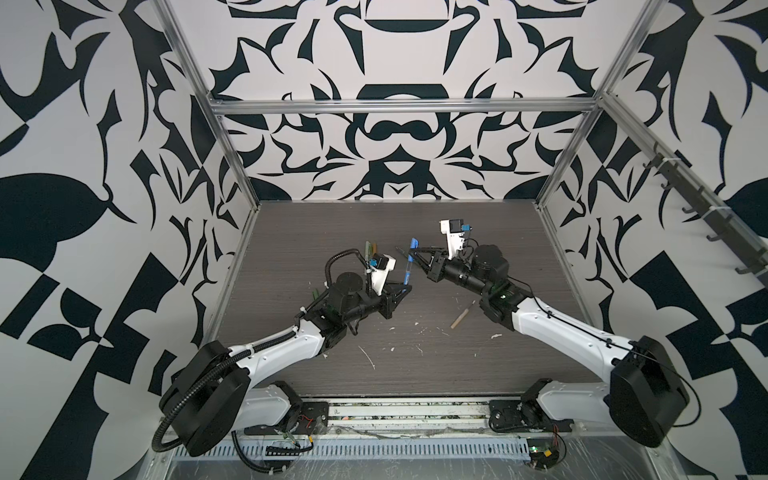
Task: Insert the pens into the pen caps
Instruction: 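Lower the blue cap toward the pen tip held upright by the left gripper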
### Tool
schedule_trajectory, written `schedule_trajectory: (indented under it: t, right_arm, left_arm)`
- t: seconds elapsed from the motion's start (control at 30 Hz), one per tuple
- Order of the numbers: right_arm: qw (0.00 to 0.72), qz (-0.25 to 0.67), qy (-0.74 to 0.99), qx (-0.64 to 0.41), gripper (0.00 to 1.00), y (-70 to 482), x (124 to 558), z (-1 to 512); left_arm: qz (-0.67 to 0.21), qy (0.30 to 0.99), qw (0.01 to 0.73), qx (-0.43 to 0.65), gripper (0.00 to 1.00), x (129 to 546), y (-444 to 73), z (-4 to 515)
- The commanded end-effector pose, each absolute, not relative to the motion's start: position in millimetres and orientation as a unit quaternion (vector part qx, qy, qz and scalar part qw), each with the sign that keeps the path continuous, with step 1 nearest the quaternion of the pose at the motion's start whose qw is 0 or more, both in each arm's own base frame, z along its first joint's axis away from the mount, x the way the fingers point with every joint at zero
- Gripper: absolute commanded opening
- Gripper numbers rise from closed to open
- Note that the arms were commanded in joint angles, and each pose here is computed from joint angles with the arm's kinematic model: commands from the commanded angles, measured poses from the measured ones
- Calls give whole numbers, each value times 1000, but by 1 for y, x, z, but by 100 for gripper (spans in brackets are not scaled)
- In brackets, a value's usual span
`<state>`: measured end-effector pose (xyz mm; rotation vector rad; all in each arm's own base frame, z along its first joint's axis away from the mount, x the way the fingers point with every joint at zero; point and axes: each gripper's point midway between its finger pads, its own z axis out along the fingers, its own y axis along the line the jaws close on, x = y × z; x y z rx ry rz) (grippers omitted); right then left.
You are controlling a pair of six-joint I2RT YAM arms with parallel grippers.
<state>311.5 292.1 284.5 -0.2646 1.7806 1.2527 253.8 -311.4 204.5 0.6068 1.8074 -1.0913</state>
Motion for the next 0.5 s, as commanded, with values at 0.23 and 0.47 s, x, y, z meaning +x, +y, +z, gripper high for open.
schedule_trajectory:
  t: [0.23,0.47]
  right_arm:
    - [456,511,716,-136,0,294,294,284]
    - [439,522,715,-154,0,300,285,279]
  left_arm:
    - [-488,672,515,212,3,271,-321,267]
    - [-493,647,550,188,2,283,-316,294]
